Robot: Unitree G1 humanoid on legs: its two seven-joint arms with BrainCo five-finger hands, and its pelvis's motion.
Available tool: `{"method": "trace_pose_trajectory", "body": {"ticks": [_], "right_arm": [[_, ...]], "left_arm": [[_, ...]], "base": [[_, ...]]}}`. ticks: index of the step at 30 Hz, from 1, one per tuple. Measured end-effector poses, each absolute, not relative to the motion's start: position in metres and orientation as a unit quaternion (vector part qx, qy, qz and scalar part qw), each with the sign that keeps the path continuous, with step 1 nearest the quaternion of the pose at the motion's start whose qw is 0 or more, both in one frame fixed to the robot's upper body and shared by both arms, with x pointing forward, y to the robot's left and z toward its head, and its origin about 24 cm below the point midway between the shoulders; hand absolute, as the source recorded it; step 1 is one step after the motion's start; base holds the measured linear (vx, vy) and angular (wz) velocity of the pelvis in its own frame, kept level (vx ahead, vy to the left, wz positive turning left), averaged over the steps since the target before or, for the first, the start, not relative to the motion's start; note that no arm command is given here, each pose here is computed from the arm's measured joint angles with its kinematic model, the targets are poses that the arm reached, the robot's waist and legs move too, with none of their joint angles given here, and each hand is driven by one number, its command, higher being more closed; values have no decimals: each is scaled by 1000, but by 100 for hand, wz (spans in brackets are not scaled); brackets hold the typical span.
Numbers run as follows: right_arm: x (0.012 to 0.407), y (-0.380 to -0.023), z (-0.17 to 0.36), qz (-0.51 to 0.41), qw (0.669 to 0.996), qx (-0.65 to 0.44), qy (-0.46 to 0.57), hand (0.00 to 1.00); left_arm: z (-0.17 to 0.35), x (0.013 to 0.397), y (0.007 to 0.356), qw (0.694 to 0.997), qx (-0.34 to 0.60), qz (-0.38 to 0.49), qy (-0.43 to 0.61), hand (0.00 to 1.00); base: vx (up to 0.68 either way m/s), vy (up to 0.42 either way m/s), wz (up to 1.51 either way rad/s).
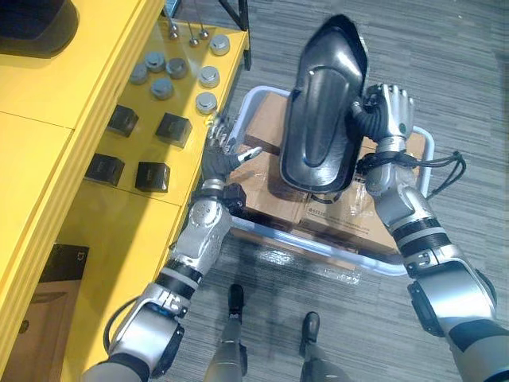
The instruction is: Walk over and take plastic housings, then place them on the shelf
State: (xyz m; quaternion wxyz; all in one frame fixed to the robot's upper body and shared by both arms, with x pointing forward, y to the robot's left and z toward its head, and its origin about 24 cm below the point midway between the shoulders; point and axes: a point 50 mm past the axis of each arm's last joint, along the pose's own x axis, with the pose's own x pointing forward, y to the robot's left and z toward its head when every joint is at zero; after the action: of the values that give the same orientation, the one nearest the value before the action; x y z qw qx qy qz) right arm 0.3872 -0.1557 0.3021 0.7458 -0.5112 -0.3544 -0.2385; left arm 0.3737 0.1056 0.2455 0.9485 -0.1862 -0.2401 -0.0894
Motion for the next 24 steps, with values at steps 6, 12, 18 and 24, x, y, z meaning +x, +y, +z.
{"method": "trace_pose_trajectory", "body": {"ticks": [6, 12, 18, 24], "right_arm": [[385, -132, 302, -198, 729, -529, -387, 100], [377, -112, 296, -159, 712, -540, -420, 100], [369, -110, 279, -137, 698, -555, -431, 100], [353, -95, 274, -115, 688, -542, -468, 100]], "left_arm": [[264, 379, 107, 942, -206, -119, -235, 0], [262, 382, 102, 950, -178, -144, -213, 0], [237, 385, 103, 971, -94, -160, -152, 100], [214, 388, 108, 981, -54, -157, -96, 100]], "base": [[-40, 34, -7], [-19, 30, -3], [-11, 35, 0], [-9, 45, 0]]}}
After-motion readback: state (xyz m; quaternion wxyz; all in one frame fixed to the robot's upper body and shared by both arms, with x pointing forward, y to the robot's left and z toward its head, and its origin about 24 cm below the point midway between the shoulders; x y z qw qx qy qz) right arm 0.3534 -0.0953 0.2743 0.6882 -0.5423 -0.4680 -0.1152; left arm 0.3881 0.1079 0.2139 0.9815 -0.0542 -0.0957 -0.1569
